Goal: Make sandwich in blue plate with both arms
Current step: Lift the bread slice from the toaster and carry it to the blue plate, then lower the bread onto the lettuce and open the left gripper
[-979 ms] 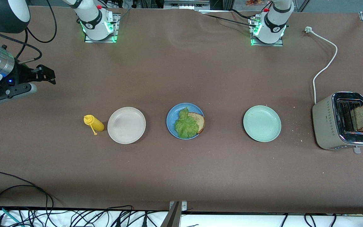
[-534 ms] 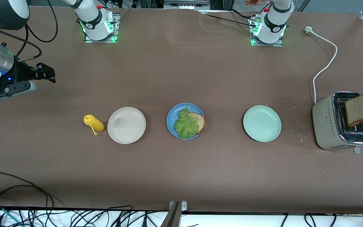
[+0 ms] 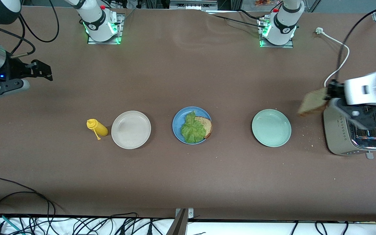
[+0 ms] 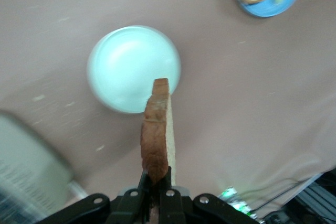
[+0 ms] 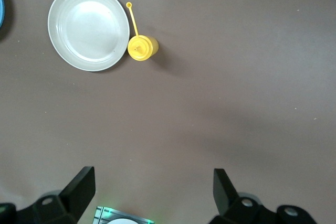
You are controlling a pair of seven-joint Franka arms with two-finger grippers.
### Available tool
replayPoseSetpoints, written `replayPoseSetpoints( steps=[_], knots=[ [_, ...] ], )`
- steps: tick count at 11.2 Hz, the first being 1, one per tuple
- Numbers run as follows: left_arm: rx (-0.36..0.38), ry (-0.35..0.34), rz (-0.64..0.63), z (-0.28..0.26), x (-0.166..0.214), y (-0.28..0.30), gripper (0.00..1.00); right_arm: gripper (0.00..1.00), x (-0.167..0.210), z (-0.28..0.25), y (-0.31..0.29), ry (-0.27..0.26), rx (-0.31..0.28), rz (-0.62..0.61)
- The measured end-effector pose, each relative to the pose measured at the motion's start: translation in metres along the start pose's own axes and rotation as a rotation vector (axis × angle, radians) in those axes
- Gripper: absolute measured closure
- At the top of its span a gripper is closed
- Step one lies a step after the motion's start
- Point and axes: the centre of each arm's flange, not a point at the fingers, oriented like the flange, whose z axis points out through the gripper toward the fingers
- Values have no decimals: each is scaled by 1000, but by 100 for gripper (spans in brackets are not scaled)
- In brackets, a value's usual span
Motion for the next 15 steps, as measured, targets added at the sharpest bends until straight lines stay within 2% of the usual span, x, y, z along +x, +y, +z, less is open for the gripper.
replayPoseSetpoints(
  steps=[2,4,5,7,10,13,15],
  knots=[
    [-189,-16,8,46,53,45,92,0,-4,-7,8,6,0,10],
    [-410,-41,-55,105,113,93,92,0,-7,-22,9,25,-5,13],
    [-492,-15,-71,133,143,110,92,0,-9,-31,9,39,-9,13],
    [-602,47,-113,188,190,126,92,0,-10,-47,9,70,-17,14],
    [-840,95,-230,257,227,122,92,0,-10,-55,8,87,-23,14],
    [-888,210,-231,295,247,113,92,0,-9,-53,10,84,-23,17],
    [-896,246,-199,321,252,106,85,0,-8,-52,11,81,-23,19]
  ],
)
